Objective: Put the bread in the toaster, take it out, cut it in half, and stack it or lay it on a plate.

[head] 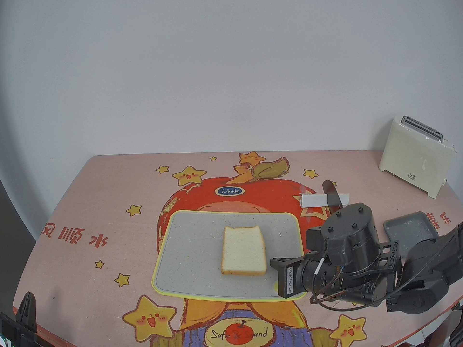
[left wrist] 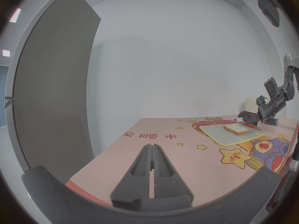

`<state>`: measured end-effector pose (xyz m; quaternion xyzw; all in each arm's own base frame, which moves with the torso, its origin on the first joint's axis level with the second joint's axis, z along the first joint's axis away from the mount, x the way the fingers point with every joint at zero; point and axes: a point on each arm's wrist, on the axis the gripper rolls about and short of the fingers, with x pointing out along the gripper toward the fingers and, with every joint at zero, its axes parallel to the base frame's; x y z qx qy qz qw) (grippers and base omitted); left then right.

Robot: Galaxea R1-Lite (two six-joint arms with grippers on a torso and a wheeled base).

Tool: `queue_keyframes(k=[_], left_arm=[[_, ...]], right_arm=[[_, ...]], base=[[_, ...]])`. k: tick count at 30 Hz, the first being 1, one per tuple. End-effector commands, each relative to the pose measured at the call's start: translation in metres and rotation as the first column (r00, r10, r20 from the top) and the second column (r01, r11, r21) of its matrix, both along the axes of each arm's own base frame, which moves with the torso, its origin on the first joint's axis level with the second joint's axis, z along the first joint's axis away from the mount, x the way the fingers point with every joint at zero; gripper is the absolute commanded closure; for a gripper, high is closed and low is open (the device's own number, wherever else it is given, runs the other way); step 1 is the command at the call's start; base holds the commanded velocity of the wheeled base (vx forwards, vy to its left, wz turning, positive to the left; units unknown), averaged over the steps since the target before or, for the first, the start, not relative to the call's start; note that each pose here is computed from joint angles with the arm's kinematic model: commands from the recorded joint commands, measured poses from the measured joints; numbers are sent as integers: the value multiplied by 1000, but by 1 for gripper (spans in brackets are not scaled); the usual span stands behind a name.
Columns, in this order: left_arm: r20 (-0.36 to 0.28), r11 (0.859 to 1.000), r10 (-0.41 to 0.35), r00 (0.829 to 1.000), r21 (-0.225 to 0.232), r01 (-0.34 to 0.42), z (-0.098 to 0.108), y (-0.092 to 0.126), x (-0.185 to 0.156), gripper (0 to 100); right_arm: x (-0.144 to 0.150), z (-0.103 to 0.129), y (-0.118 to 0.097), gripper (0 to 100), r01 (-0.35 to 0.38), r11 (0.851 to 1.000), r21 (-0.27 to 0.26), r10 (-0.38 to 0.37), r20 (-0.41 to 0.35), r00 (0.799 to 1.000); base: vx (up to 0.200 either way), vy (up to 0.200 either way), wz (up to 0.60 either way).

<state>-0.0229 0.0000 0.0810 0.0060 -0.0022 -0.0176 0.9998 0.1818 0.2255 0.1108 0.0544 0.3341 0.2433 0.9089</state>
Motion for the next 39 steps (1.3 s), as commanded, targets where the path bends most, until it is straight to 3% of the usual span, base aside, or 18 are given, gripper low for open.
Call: queue_keyframes(k=[1, 24, 27, 33, 34, 36, 39], left_arm=[[-17, 1000, 0, 1000, 1, 0, -5, 0, 1, 100], [-17, 1000, 0, 1000, 1, 0, -5, 0, 1, 100], [-17, 1000, 0, 1000, 1, 0, -5, 0, 1, 100], [-17, 1000, 0, 1000, -1, 0, -5, 0, 1, 100], [-17, 1000, 0, 1000, 1, 0, -5, 0, 1, 100], [-17, 1000, 0, 1000, -1, 0, -5, 0, 1, 100], [-17, 1000, 0, 1000, -1, 0, -5, 0, 1, 100]], right_arm=[[0, -1, 2, 100, -7, 1000, 3, 7, 0, 1000], [2, -13, 40, 100, -74, 997, 10, 74, -16, 997], [0, -7, 41, 100, -64, 997, 39, 65, -11, 998], [-9, 30, 21, 100, -48, 991, 128, 41, 55, 998], [-12, 49, 11, 100, -46, 984, 173, 30, 96, 995], [-13, 68, -2, 100, -32, 976, 215, 3, 135, 991], [-13, 85, -24, 100, -16, 974, 225, -30, 199, 980]], base=[[0, 0, 0], [0, 0, 0], [0, 0, 0], [0, 0, 0], [0, 0, 0], [0, 0, 0], [0, 0, 0]])
